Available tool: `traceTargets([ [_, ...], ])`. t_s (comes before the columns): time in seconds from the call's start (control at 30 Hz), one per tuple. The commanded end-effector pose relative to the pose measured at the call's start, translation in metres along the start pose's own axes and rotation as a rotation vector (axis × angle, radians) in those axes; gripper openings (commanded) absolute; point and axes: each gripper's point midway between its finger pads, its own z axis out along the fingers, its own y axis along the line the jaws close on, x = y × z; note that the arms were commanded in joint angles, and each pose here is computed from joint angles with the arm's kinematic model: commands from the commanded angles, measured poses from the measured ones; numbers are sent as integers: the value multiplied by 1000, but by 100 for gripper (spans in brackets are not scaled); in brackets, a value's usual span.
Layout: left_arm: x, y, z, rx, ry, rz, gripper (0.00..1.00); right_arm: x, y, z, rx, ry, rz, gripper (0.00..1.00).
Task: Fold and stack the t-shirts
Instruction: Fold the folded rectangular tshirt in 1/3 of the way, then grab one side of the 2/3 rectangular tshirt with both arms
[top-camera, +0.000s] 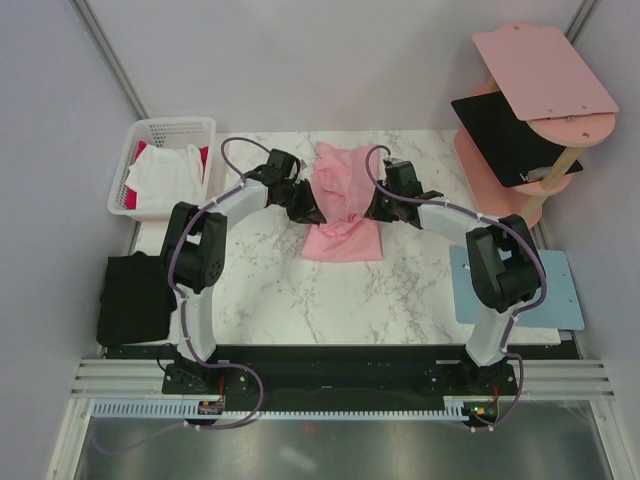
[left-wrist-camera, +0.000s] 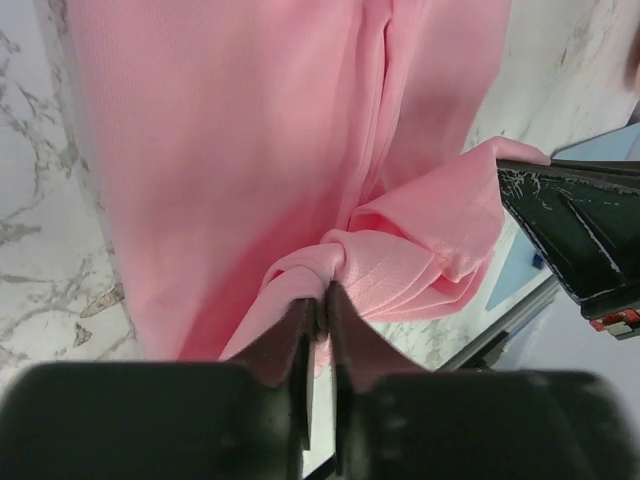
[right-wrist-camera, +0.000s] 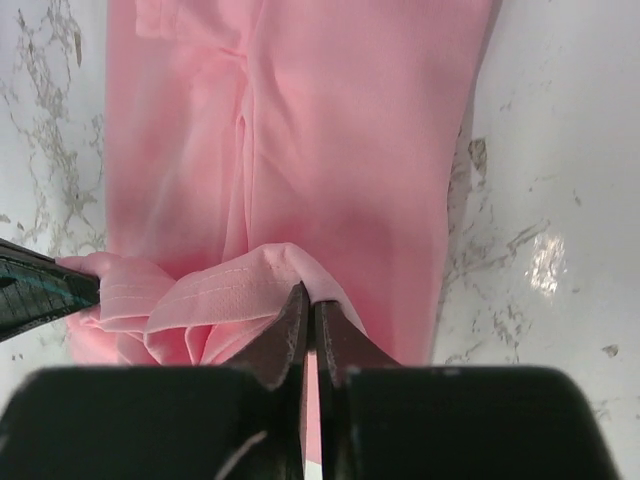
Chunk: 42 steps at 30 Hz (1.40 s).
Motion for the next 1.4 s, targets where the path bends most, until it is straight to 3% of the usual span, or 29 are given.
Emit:
traceTargets([
  [0.0, -20, -3, 0, 59, 12, 22, 31, -38, 1, 12, 15, -77, -27, 15],
  [0.07, -29, -2, -3, 53, -13, 35, 68, -47, -2, 12, 38, -120, -35, 44],
  [0.1, -34, -3, -8, 52, -31, 50, 73, -50, -3, 9, 41, -144, -35, 56],
  [0.13, -39, -7, -16, 51, -60, 82, 78, -63, -4, 3, 57, -212, -31, 79],
  [0.17, -43, -6, -22, 27, -89, 94, 98, -59, -9, -10, 72, -228, -27, 89],
  [0.2, -45, -6, -28, 18, -106, 103, 99, -66, -8, -18, 73, -272, -21, 98],
  [0.33, -36, 0, -47, -29, -153, 121, 100, -64, -13, -53, 89, -336, -2, 98],
  [0.63, 22, 39, -46, -69, -106, 57, 94, 48, -41, -53, 76, -59, 117, 93],
  [0.73, 42, 52, -41, -73, -79, 25, 92, 70, -43, -55, 56, -20, 162, 91],
  [1.07, 69, 61, -24, -36, -42, -4, 83, 99, -39, -50, -14, 35, 245, 87],
  [1.17, 71, 59, -13, -25, -24, -5, 77, 112, -33, -41, -63, 80, 293, 79],
  [1.3, 68, 56, -1, -16, -21, -9, 66, 114, -30, -31, -105, 36, 338, 74],
  [1.33, 69, 53, 2, -4, -9, -7, 57, 119, -32, -26, -103, 48, 352, 68],
  [1.37, 67, 50, 4, 4, -9, -5, 50, 122, -26, -25, -134, 60, 352, 55],
])
